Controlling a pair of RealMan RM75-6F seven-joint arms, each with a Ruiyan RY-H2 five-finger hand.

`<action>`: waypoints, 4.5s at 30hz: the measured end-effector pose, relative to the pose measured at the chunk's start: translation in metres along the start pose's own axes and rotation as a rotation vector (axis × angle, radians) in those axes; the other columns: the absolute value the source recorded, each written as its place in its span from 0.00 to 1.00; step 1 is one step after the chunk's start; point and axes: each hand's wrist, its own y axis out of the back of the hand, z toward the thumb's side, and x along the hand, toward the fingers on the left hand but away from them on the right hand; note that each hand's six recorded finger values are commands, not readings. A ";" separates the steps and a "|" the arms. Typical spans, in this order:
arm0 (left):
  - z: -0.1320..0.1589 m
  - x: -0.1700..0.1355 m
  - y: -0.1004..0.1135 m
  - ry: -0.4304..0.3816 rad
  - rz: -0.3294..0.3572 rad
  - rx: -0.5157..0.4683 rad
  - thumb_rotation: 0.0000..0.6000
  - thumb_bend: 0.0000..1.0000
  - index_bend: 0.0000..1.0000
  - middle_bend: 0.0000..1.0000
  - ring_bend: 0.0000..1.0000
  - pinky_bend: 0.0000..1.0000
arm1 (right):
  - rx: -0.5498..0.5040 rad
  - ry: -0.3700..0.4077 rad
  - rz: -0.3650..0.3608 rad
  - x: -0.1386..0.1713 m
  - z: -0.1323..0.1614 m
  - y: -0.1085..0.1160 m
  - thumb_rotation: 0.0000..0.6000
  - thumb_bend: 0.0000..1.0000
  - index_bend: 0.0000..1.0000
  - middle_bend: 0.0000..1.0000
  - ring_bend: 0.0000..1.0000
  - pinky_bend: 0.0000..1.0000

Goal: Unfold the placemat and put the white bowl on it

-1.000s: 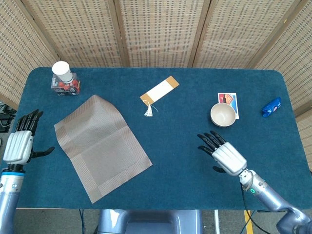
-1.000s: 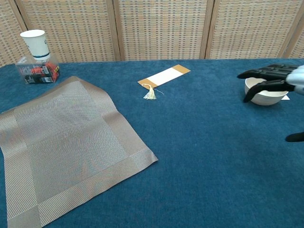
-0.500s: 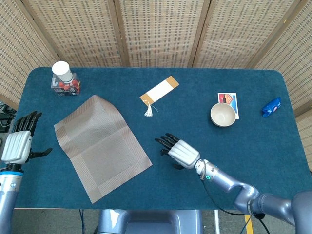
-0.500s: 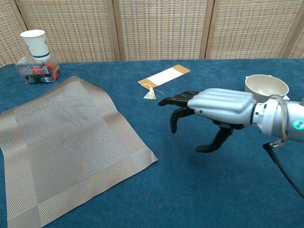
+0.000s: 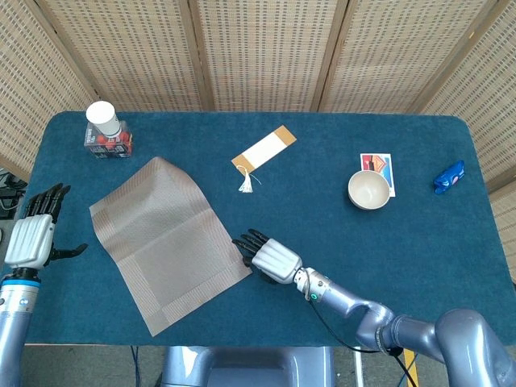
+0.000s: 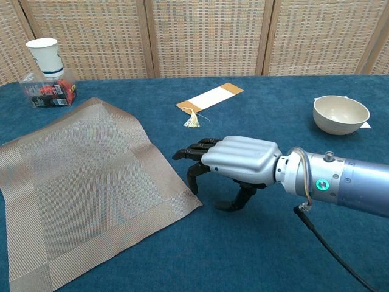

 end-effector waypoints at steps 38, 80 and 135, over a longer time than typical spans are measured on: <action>0.001 -0.002 0.001 -0.012 -0.002 -0.026 1.00 0.00 0.00 0.00 0.00 0.00 | -0.053 -0.039 -0.074 -0.029 0.011 -0.015 1.00 0.77 0.45 0.16 0.00 0.00; 0.008 -0.004 -0.008 -0.029 -0.026 -0.007 1.00 0.00 0.00 0.00 0.00 0.00 | 0.514 0.005 0.011 0.075 -0.086 0.017 1.00 0.78 0.67 0.26 0.00 0.00; 0.031 -0.023 -0.069 -0.259 -0.223 0.111 1.00 0.00 0.00 0.00 0.00 0.00 | 0.498 -0.476 -0.326 0.198 -0.142 0.089 1.00 0.00 0.05 0.00 0.00 0.00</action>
